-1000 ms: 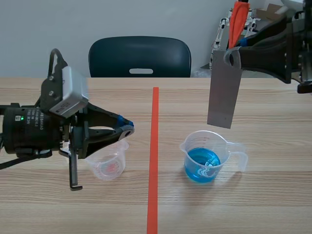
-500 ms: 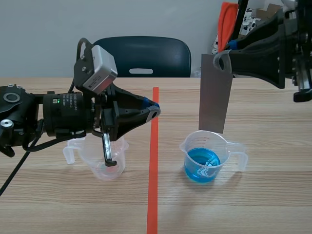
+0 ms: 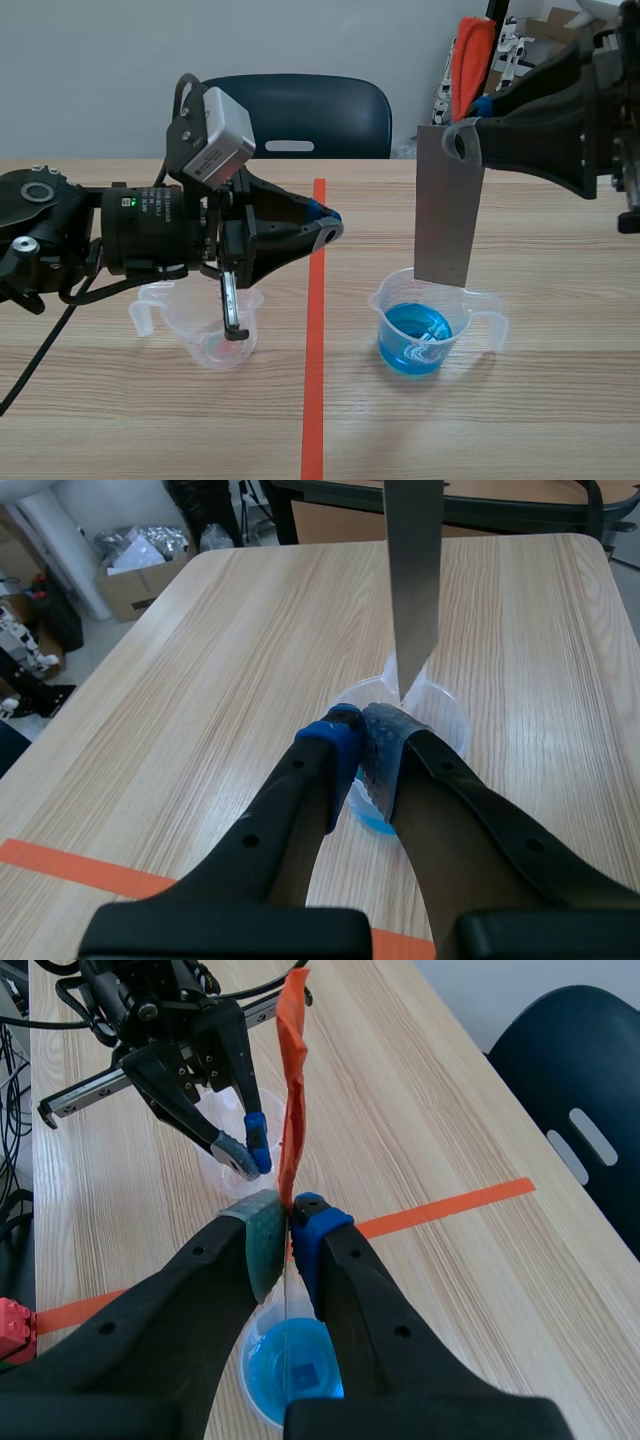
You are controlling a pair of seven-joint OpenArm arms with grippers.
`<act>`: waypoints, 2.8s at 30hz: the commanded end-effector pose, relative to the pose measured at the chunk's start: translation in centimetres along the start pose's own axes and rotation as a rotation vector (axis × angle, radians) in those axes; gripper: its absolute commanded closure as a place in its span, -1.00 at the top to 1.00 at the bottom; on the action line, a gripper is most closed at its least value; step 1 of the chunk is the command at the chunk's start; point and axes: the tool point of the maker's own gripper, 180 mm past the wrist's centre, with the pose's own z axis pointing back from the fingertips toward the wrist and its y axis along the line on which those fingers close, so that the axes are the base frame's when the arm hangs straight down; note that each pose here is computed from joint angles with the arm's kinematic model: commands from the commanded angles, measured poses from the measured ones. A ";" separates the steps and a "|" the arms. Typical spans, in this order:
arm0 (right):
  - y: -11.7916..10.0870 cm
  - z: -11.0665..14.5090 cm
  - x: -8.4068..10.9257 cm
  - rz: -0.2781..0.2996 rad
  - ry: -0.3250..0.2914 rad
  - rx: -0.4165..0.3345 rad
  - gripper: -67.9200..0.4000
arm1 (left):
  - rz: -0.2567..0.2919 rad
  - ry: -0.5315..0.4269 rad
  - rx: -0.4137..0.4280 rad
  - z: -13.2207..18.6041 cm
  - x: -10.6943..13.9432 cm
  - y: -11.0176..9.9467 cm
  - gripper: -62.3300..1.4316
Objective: Do the redox reaction experiment. move the plate over the blue solution
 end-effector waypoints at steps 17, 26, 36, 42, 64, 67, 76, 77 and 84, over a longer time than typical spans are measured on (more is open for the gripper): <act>-0.2 0.3 1.4 0.009 -0.041 0.002 -0.97 | 0.000 -0.040 -0.003 -0.1 1.1 0.2 -0.87; -0.2 0.3 1.3 0.009 -0.034 0.002 -0.97 | 0.000 -0.072 -0.003 -0.1 1.6 0.2 -0.87; -0.2 0.3 1.4 0.005 -0.038 0.002 -0.97 | 0.000 -0.071 -0.003 -0.1 1.6 0.2 -0.87; -0.2 0.3 1.4 0.003 -0.040 0.003 -0.97 | 0.000 -0.071 -0.003 -0.1 1.6 0.2 -0.87; -0.2 0.3 1.4 0.004 -0.039 0.003 -0.97 | 0.001 -0.070 -0.003 -0.1 1.6 0.1 -0.87; -0.2 0.3 1.4 0.004 -0.039 0.003 -0.97 | 0.001 -0.070 -0.003 -0.1 1.6 0.1 -0.87; -0.2 0.3 1.4 0.004 -0.039 0.003 -0.97 | 0.003 -0.070 -0.010 -0.1 1.6 0.0 -0.87; -0.2 0.3 1.4 0.004 -0.039 0.003 -0.97 | 0.003 -0.070 -0.010 -0.1 1.6 0.0 -0.87; -0.2 0.3 1.4 0.004 -0.039 0.003 -0.97 | 0.003 -0.070 -0.010 -0.1 1.6 0.0 -0.87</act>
